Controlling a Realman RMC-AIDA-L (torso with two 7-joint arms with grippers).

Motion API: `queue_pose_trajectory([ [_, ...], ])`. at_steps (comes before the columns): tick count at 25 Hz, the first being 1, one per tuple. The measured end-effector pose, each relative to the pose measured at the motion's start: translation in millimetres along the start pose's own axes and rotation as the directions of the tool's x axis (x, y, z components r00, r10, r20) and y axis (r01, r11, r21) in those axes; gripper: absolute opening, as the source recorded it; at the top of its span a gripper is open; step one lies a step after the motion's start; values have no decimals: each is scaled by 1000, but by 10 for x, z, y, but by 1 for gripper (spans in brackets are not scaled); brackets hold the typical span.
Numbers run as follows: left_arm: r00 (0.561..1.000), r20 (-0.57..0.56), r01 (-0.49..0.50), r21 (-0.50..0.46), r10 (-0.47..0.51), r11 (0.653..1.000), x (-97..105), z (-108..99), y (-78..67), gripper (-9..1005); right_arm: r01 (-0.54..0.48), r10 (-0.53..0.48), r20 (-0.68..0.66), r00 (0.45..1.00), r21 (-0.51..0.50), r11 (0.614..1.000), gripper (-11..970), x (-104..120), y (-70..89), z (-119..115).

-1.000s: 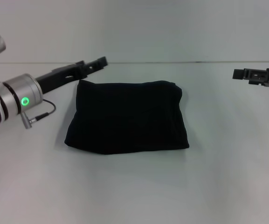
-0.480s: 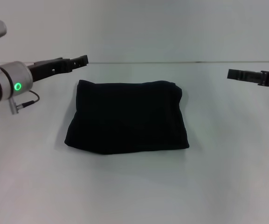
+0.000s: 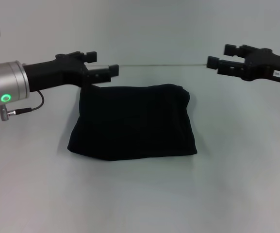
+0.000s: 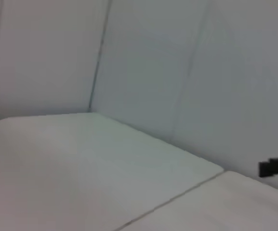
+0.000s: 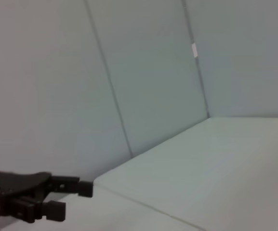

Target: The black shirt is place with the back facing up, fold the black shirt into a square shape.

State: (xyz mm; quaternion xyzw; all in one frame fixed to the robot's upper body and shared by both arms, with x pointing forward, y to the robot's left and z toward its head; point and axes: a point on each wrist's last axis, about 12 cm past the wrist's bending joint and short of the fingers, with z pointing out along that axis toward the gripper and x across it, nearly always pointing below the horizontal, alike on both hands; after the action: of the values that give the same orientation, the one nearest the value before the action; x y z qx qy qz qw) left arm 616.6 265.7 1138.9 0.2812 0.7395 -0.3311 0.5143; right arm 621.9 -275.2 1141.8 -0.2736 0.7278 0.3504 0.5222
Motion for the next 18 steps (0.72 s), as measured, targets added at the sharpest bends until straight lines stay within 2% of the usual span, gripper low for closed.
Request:
queue_pose_trajectory([
  [4, 996, -37, -85, 21, 86, 996, 40, 91, -50, 908, 46, -48, -65, 997, -29, 999, 885, -125, -7, 107],
  [9, 969, -169, -176, 41, 181, 983, 85, 312, -114, 908, 81, -84, -155, 984, -29, 996, 885, -209, -1, 295],
  [18, 971, -187, -148, 26, 150, 989, 105, 313, -104, 909, 156, -149, -282, 948, 2, 988, 885, -82, 119, 688],
])
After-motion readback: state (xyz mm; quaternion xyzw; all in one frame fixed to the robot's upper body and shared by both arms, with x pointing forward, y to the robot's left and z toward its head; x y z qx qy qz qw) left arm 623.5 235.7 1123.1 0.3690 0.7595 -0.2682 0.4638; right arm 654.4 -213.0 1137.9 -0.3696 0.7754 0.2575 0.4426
